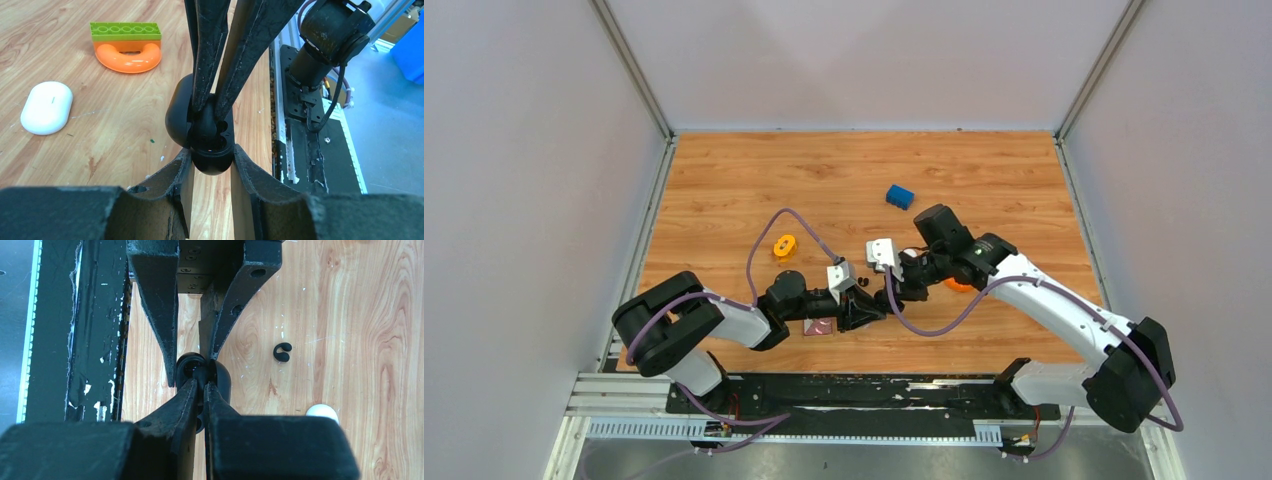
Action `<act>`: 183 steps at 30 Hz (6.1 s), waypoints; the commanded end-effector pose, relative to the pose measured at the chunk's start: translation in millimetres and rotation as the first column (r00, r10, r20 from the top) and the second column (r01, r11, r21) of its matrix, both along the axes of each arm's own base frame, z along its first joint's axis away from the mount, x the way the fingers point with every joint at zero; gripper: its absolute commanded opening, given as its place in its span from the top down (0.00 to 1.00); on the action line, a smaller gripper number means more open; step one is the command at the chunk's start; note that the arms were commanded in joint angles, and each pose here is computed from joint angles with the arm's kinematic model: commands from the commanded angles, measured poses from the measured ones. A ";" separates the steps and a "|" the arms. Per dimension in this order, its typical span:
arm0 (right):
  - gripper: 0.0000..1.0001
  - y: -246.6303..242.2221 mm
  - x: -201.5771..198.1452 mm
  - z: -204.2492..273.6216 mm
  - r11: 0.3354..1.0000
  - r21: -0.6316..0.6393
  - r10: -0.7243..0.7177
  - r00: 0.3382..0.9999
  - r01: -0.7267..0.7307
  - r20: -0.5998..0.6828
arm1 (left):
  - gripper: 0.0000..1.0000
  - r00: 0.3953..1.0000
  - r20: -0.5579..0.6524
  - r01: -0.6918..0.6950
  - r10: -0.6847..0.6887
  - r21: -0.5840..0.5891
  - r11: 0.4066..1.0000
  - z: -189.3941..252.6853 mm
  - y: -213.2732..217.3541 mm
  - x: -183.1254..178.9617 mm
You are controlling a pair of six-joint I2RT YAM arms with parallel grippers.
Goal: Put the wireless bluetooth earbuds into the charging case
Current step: Place the earbud in the charging case, then pick up the earbud from the center of the board.
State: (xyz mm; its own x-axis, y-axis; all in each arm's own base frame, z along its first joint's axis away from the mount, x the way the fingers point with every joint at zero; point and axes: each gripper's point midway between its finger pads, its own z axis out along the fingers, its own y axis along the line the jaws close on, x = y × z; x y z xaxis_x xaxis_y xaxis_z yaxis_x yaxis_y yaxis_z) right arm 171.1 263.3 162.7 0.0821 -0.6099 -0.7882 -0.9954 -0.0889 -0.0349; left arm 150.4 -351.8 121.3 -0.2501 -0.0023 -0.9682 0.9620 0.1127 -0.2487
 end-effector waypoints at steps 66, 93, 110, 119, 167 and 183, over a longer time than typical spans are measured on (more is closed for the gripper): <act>0.80 -46.2 70.8 68.0 0.930 0.281 -0.276 0.955 0.236 0.111 | 1.00 0.963 0.133 -0.229 0.236 -0.065 0.971 37.3 21.0 32.2; 0.71 32.4 81.6 -82.4 0.982 -0.103 0.183 0.932 -0.158 0.312 | 1.00 0.700 0.142 -0.676 0.700 -0.186 0.713 67.4 112.8 79.8; 0.61 43.2 113.2 -129.6 0.962 -0.225 0.221 0.928 -0.156 0.299 | 1.00 0.695 0.145 -0.675 0.704 -0.204 0.709 72.1 116.1 78.2; 0.65 35.5 97.9 -146.5 0.942 -0.279 0.237 0.959 -0.188 0.153 | 1.00 0.700 0.151 -0.669 0.698 -0.202 0.715 71.6 114.9 77.4; 0.78 38.8 103.1 -87.5 0.982 -0.137 0.150 0.979 -0.131 0.136 | 1.00 0.695 0.150 -0.677 0.703 -0.194 0.710 69.3 115.3 79.2; 0.77 41.1 97.1 -102.0 0.976 -0.129 0.187 0.978 -0.174 0.093 | 1.00 0.455 0.047 -0.882 0.889 -0.113 0.458 44.6 172.6 111.5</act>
